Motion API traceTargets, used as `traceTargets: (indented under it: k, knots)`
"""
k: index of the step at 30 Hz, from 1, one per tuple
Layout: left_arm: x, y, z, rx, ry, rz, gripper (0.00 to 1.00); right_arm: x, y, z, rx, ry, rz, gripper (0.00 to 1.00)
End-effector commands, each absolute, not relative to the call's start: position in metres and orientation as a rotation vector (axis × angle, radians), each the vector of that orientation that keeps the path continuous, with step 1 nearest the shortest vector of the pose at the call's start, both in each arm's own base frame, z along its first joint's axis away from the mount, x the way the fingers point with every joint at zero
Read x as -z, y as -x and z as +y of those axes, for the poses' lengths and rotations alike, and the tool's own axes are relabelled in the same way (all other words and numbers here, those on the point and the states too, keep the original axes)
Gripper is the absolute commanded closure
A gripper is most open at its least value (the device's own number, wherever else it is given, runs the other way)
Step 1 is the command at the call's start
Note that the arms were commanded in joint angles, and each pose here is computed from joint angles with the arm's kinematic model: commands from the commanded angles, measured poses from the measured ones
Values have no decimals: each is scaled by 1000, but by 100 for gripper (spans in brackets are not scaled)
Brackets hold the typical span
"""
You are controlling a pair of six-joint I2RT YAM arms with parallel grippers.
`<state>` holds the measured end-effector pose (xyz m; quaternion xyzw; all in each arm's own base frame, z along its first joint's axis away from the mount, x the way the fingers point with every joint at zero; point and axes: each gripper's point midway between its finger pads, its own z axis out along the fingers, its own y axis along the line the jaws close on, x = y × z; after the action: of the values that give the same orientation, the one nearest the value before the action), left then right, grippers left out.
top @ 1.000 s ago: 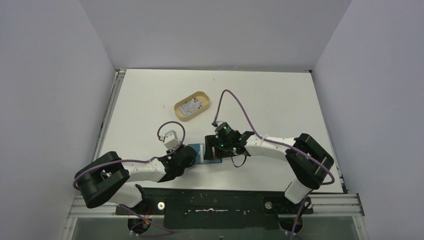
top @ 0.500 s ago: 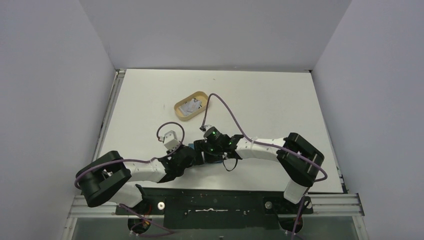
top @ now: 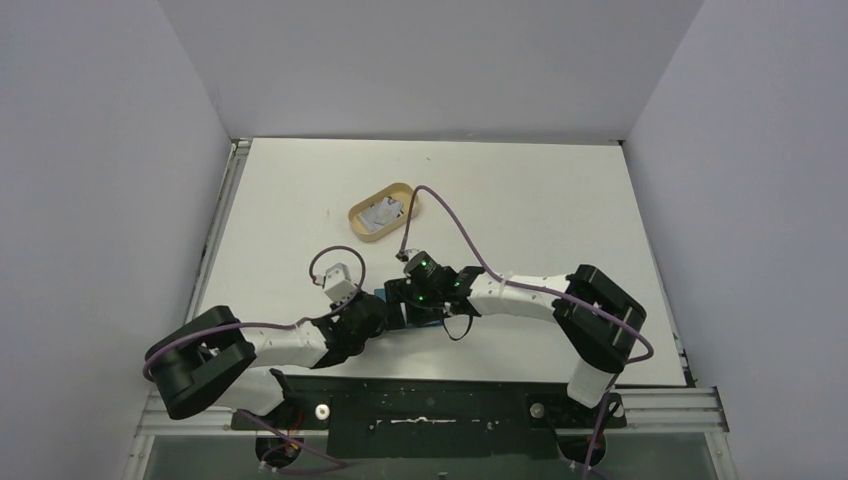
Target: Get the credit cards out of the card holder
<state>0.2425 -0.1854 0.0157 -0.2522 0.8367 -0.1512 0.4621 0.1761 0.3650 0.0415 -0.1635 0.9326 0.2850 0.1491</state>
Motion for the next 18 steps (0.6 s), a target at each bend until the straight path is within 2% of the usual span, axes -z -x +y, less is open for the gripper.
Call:
traceTargets:
  k: [1,10,18]
  knots:
    - [-2,-223,-179,327,533,2156,100,-110,-214,389,-917,373,2416,29]
    - [-9,-223,-177,331,528,2147,100,-68,-254,322,-656,158,2500,29]
    - [-11,-225,-179,331,526,2146,100,-52,-251,324,-659,163,2539,29]
